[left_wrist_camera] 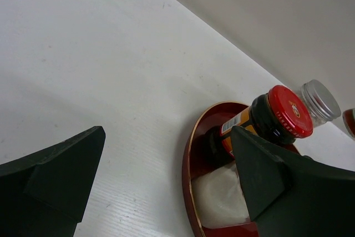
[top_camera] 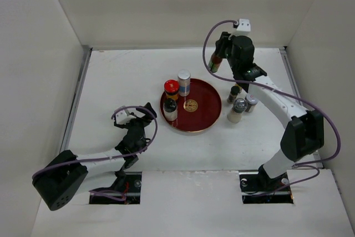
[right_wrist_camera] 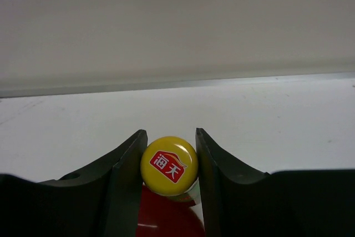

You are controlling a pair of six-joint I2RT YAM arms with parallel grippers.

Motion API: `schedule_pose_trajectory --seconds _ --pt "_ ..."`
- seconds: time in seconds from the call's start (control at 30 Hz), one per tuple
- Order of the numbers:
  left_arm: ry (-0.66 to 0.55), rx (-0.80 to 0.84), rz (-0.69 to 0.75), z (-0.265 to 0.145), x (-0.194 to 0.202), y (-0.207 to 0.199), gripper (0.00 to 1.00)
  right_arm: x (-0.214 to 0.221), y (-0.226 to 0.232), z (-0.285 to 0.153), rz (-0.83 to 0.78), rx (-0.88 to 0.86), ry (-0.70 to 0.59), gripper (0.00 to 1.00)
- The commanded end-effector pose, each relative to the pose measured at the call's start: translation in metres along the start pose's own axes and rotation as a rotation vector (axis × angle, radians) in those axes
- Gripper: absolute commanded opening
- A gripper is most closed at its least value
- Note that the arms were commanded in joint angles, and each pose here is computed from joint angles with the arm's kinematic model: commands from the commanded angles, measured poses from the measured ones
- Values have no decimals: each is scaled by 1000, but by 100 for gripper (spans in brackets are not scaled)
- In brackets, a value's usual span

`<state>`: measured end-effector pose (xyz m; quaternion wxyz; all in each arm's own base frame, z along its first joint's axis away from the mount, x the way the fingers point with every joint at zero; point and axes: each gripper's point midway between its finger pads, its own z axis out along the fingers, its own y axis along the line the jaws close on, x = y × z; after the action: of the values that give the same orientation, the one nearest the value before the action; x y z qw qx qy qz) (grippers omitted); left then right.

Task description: Organize the condiment bottles

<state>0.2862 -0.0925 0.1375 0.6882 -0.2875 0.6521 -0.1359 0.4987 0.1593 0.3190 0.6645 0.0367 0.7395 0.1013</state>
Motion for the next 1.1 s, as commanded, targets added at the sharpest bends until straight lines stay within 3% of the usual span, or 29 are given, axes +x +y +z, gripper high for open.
schedule_pose_trajectory --seconds 0.0,0.23,0.6,0.77,0.87,1.07 --pt "-30 9 -64 2 -7 -2 100 -29 38 -6 68 -94 -128 26" --pt "-34 6 -65 2 -6 -1 100 7 73 5 71 -160 -80 27" --pt "-19 22 -61 3 -2 -5 100 61 90 7 28 -150 -33 29" --pt "-14 26 -60 3 -1 -6 100 77 92 3 18 -148 -12 43" --pt "-14 22 -54 4 -1 -5 100 77 91 0 19 -149 -10 59" --pt "-13 23 -54 4 0 -6 100 40 78 -37 62 -149 -68 80"
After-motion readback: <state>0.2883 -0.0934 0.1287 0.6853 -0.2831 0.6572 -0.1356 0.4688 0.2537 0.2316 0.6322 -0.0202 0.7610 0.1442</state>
